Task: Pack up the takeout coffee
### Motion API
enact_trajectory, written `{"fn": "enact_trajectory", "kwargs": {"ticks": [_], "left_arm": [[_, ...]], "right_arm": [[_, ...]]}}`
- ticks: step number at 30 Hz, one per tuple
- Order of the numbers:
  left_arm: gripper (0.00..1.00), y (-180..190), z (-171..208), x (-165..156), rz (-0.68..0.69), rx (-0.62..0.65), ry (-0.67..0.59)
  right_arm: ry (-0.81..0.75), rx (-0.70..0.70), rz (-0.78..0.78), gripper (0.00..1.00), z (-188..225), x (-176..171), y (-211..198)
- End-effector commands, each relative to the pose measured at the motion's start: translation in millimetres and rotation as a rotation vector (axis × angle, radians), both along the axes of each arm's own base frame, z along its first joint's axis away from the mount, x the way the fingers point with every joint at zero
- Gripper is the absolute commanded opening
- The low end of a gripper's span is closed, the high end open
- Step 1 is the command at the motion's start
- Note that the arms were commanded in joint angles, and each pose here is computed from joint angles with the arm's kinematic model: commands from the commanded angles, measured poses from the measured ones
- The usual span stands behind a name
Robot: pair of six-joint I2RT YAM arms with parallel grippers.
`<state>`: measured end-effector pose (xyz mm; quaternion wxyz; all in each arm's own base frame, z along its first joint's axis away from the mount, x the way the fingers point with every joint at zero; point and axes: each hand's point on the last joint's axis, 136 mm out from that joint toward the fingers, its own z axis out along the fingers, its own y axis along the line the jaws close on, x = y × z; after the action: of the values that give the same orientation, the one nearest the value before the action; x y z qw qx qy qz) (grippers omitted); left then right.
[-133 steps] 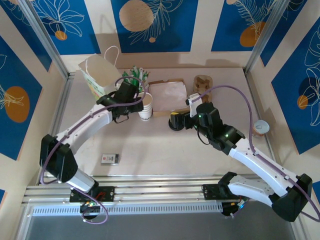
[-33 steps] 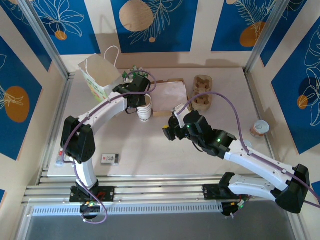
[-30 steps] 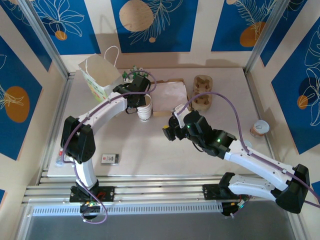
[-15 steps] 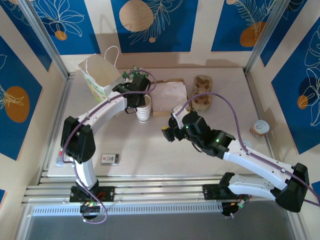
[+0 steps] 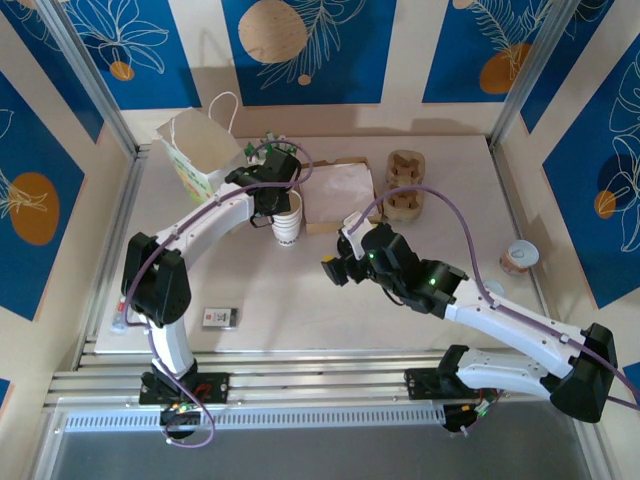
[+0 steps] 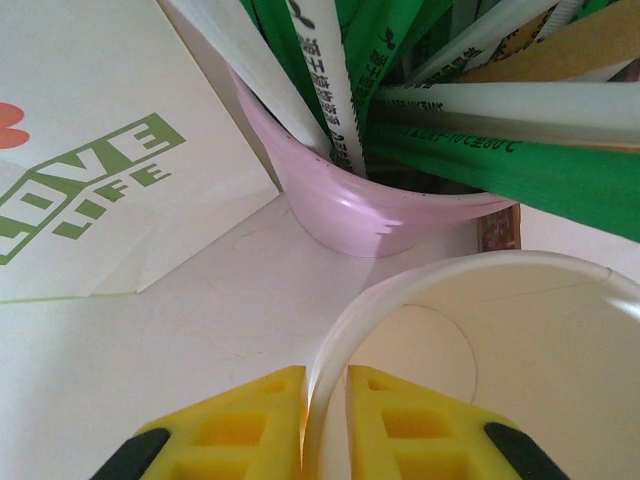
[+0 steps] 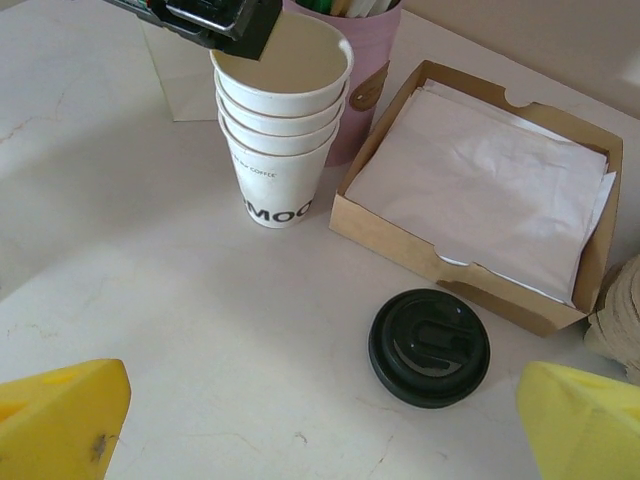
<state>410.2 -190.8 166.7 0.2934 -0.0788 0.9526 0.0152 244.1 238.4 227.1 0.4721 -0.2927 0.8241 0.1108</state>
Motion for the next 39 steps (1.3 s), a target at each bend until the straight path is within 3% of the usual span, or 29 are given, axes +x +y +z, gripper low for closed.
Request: {"fn": "enact_trajectory", "kwargs": {"ticks": [1,24,32,39], "left_arm": [[0.17,1,22,-1,-0.005,0.013,-0.039],[0.00,7,32,-4,0.001,0.019,-0.064],[0.00,6,31,-9,0.012,-0.011,-0.060],[0.00,1,27,-16,0.026,-0.086,-0.049]], "right_arm": [[-0.012,-0.008,0.019,0.99,3,-1,4],[-0.012,-0.045,0.037,0.99,-3,-4,9],[-0.022,-0.061,0.041,0.99,-8,-3,11],[-0.122,0.073,0.082,0.99,-3,5,34]]}}
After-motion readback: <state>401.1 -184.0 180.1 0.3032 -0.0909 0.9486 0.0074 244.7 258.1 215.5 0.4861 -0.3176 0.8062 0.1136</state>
